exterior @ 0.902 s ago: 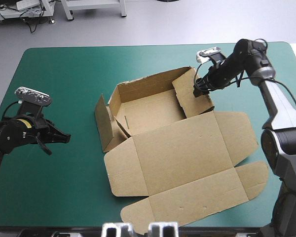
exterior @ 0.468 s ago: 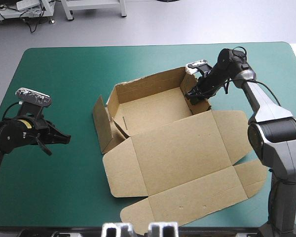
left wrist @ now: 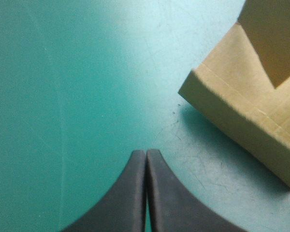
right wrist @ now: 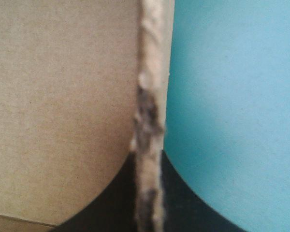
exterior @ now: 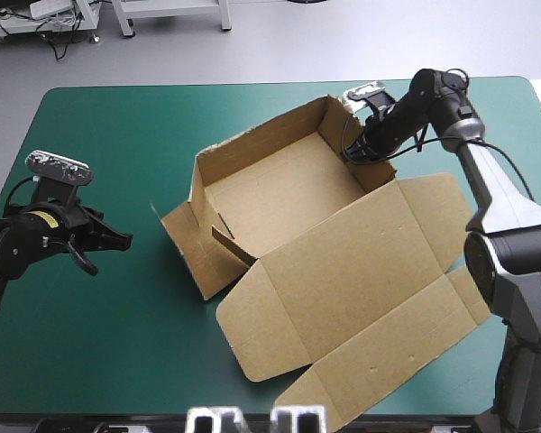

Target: Fold the box

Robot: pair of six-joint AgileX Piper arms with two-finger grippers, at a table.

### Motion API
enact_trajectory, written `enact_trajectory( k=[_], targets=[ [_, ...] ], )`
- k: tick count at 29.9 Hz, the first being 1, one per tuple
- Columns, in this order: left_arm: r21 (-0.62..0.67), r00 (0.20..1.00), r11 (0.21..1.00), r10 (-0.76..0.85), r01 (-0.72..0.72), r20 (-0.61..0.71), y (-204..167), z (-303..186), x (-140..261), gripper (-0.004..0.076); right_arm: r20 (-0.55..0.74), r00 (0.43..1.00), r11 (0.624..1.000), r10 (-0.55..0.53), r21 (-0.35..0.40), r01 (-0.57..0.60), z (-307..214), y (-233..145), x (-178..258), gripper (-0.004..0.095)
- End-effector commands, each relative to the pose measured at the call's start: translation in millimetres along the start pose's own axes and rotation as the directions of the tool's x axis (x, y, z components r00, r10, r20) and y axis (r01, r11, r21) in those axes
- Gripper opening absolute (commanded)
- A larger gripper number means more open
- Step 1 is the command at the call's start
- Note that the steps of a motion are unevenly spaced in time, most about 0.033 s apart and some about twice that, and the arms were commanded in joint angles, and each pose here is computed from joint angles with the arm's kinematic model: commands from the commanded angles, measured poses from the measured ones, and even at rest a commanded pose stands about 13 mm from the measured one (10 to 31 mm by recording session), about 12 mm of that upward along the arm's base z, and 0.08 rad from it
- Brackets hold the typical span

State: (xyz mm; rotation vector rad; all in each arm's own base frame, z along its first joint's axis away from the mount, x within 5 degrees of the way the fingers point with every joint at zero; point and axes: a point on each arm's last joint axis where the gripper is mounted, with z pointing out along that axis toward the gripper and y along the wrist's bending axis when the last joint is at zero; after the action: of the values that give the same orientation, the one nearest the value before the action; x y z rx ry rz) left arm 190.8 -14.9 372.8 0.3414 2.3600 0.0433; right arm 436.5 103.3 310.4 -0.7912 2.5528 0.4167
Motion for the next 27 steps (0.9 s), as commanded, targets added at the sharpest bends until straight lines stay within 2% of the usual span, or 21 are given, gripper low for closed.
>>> enact_trajectory(
  k=[1, 4, 9, 11, 14, 21, 24, 27],
  targets=[
    [-0.025, 0.990, 1.000, -0.007, 0.011, 0.141, 3, -11, -14, -0.0010, 0.211, 0.977, 0.999, -0.023, 0.029, 0.017, -102, 23, -4, -0.0024],
    [-0.042, 0.987, 0.999, 0.004, 0.003, 0.160, 4, -11, -16, -0.0010, 0.315, 0.948, 0.997, -0.039, 0.070, 0.018, -154, 29, 7, -0.0024],
    [-0.079, 0.984, 0.997, 0.020, -0.006, 0.179, 7, -11, -17, -0.0009, 0.419, 0.906, 0.985, -0.055, 0.171, -0.019, -220, 35, 33, -0.0024],
    [-0.083, 0.980, 0.997, 0.021, -0.005, 0.196, 8, -10, -20, -0.0008, 0.453, 0.890, 0.983, -0.048, 0.182, -0.040, -238, 37, 46, -0.0024],
    [-0.059, 0.975, 0.998, 0.000, 0.013, 0.221, 7, -4, -24, 0.0017, 0.494, 0.868, 0.987, -0.049, 0.157, -0.034, -252, 45, 62, -0.0024],
    [0.164, 0.984, 0.986, -0.042, 0.013, 0.174, -9, 44, -38, 0.0016, 0.518, 0.854, 0.993, -0.045, 0.116, -0.018, -256, 57, 80, -0.0025],
    [0.307, 0.982, 0.952, -0.075, 0.018, 0.172, -20, 60, -43, 0.0016, 0.531, 0.846, 0.995, -0.039, 0.097, -0.015, -257, 60, 79, -0.0024],
    [0.468, 0.977, 0.884, -0.100, 0.000, 0.190, -33, 70, -49, 0.0016, 0.537, 0.843, 0.996, -0.033, 0.087, -0.016, -257, 60, 78, -0.0024]
  ],
)
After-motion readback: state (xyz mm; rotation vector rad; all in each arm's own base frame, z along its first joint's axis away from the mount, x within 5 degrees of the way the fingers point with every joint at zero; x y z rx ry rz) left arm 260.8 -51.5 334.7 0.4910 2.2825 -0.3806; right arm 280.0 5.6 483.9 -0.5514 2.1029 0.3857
